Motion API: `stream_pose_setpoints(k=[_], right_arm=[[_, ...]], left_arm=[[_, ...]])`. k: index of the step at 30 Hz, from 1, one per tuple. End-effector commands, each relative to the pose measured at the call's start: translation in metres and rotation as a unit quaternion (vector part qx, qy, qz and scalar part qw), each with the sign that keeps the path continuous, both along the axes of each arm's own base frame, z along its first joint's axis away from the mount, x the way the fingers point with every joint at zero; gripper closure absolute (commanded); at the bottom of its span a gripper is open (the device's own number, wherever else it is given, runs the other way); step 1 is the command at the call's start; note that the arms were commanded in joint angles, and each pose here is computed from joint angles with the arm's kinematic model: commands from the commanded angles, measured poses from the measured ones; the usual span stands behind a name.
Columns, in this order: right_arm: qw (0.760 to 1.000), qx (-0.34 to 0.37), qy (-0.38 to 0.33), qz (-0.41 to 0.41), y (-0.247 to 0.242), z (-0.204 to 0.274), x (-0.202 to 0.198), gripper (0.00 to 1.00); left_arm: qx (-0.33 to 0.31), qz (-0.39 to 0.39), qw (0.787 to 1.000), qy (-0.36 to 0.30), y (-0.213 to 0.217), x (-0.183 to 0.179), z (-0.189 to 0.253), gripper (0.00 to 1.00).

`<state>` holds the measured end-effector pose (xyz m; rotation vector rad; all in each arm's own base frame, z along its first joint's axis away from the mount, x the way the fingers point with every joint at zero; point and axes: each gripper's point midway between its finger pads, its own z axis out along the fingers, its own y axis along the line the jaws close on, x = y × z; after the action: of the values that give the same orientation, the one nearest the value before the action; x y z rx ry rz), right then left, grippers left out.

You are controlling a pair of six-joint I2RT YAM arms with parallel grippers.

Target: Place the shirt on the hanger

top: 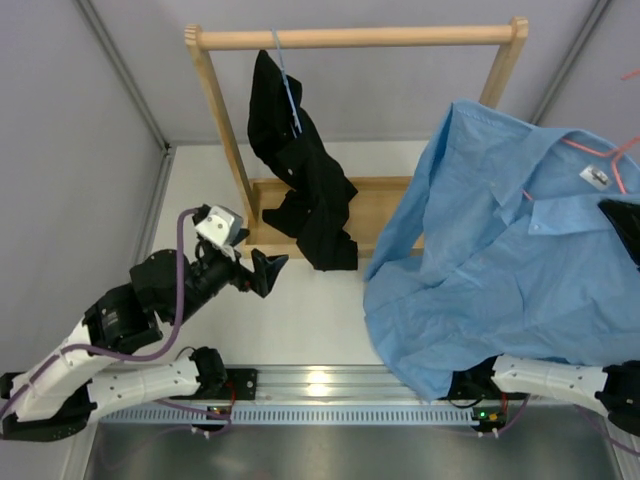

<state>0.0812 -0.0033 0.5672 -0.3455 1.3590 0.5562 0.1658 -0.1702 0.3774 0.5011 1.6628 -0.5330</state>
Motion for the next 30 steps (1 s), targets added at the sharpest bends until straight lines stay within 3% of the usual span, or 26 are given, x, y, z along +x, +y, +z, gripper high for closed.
stream_pose_setpoints(k=[1,7,13,18,25,30], right_arm=[[0.995,0.021,-0.014,-0.095,0.009,0.035,0.043,1.0],[0.991,0.076,-0.056,-0.096,0.017,0.082,0.05,1.0],[0.989,0.078,-0.073,-0.103,0.032,0.097,0.061,1.0],[0.982,0.122,-0.11,-0.097,0.022,0.119,0.053,1.0],[0.99,0.071,-0.095,-0.071,0.063,0.091,0.068,1.0],[0.992,0.083,-0.086,-0.048,0.073,0.056,0.066,1.0]], left_arm=[[0.025,0.008,1.0,0.012,0.002,0.002,-0.028,0.02],[0.077,-0.01,0.996,0.043,-0.01,0.001,-0.091,0.02],[0.073,-0.004,0.996,0.042,-0.005,0.001,-0.097,0.02],[0.069,0.0,0.997,0.034,0.001,0.0,-0.098,0.02],[0.057,-0.007,0.998,0.025,0.006,-0.004,-0.092,0.02],[0.047,-0.018,0.998,0.023,0.007,-0.009,-0.093,0.02]])
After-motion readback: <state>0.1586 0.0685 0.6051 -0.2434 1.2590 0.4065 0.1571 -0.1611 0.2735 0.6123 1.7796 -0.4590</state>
